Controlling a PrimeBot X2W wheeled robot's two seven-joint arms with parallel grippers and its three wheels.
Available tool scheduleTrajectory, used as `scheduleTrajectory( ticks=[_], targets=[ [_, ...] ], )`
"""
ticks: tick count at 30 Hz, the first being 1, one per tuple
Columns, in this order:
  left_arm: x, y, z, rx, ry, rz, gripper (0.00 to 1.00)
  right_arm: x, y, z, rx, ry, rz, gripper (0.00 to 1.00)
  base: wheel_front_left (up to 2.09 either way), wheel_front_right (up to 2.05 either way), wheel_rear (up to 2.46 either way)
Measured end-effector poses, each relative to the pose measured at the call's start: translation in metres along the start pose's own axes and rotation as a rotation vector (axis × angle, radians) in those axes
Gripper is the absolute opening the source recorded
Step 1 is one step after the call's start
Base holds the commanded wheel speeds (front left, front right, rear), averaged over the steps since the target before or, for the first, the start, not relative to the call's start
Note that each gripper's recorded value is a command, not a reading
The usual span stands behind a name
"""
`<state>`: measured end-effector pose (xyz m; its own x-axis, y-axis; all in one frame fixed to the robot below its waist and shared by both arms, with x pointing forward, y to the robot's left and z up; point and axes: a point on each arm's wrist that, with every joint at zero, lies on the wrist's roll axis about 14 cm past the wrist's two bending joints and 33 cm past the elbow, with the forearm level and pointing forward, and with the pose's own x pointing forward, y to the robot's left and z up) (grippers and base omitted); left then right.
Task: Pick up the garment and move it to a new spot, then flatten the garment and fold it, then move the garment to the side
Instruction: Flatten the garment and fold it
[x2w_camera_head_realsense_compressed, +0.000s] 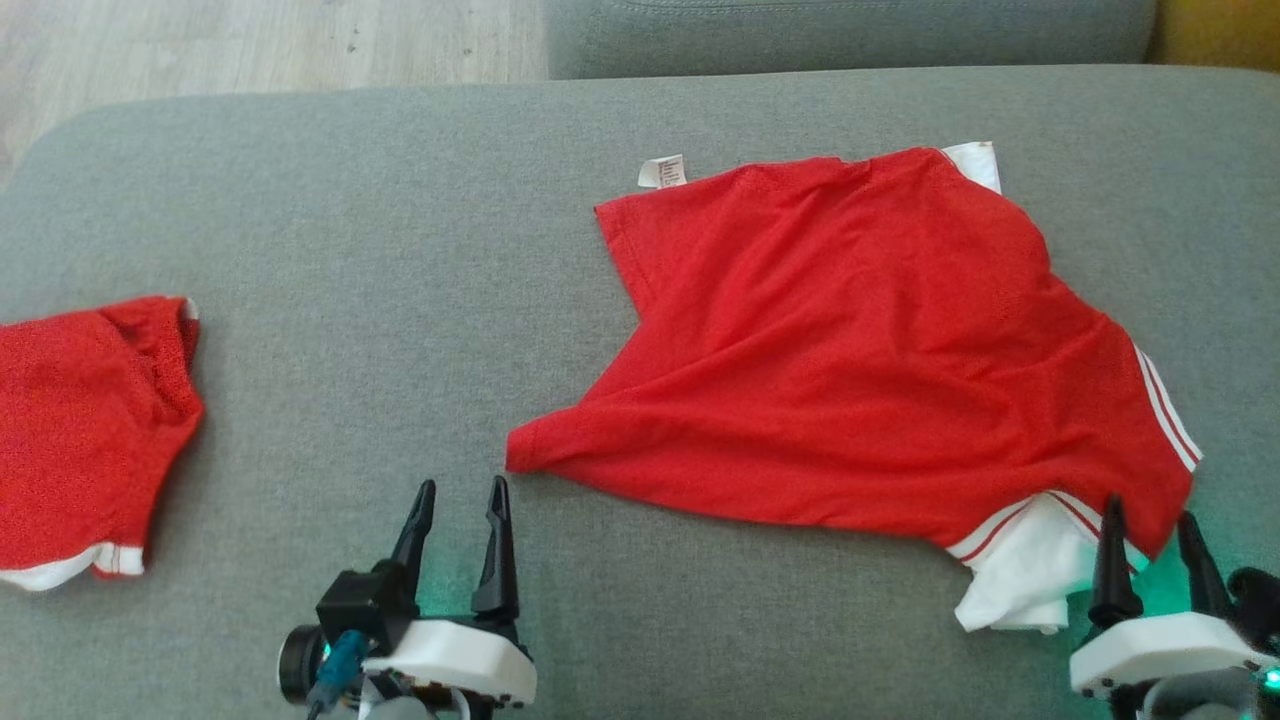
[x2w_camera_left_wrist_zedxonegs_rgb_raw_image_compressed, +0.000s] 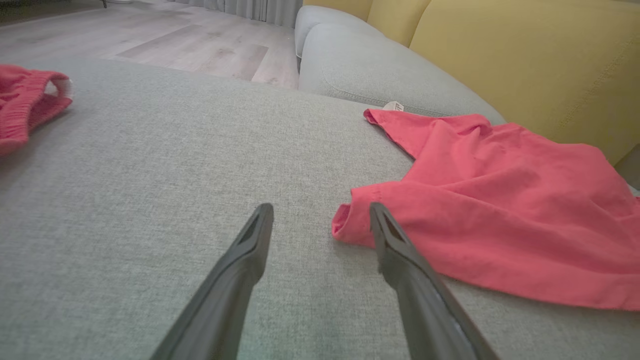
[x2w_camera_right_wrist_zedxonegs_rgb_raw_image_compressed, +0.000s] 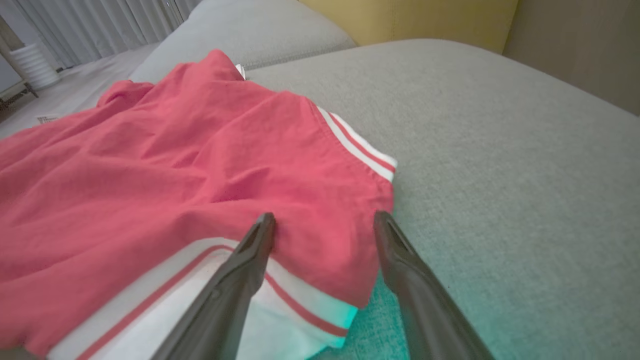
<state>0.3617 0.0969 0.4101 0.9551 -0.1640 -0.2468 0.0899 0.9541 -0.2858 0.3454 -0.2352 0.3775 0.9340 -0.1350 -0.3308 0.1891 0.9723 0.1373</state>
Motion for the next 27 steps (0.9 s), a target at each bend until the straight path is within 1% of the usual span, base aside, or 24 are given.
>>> scheduleTrajectory(
  ticks=[4,9,11,12,13,14,20,23,24,27],
  targets=[
    [-0.001,-0.001,-0.003,0.001,0.007,-0.004,1.00,0.005,-0.006,-0.012,0.013,0.046,-0.028,1.00,0.00,0.00,0.00],
    [-0.002,0.004,-0.005,-0.002,0.014,0.011,1.00,0.027,-0.007,-0.010,0.022,0.068,-0.049,1.00,0.00,0.00,0.00],
    [-0.002,0.006,-0.006,-0.004,0.017,0.019,1.00,0.035,-0.006,-0.011,0.005,0.092,-0.042,1.00,0.00,0.00,0.00],
    [-0.002,0.007,-0.007,-0.004,0.019,0.022,1.00,0.039,-0.007,-0.011,-0.001,0.102,-0.042,0.90,0.00,0.00,0.00],
    [-0.003,0.008,-0.007,-0.005,0.021,0.026,1.00,0.042,-0.008,-0.010,-0.004,0.102,-0.042,0.21,0.00,0.00,0.00],
    [-0.003,0.009,-0.008,-0.006,0.023,0.028,1.00,0.046,-0.008,-0.008,-0.018,0.102,-0.037,0.00,0.00,0.00,0.00],
    [0.002,0.008,-0.008,-0.004,0.025,0.023,1.00,0.078,0.003,0.016,-0.108,0.067,0.024,0.00,0.00,0.00,0.00],
    [0.004,0.009,-0.006,-0.001,0.022,0.023,1.00,0.103,0.013,0.043,-0.160,0.017,0.059,0.00,0.00,0.00,0.00],
    [0.004,0.009,-0.006,-0.001,0.022,0.023,1.00,0.103,0.013,0.043,-0.160,0.017,0.059,0.00,0.00,0.00,0.00],
    [0.005,0.009,-0.006,-0.001,0.025,0.022,1.00,0.126,0.026,0.072,-0.174,-0.041,0.083,0.00,0.00,0.00,0.00]
  ],
)
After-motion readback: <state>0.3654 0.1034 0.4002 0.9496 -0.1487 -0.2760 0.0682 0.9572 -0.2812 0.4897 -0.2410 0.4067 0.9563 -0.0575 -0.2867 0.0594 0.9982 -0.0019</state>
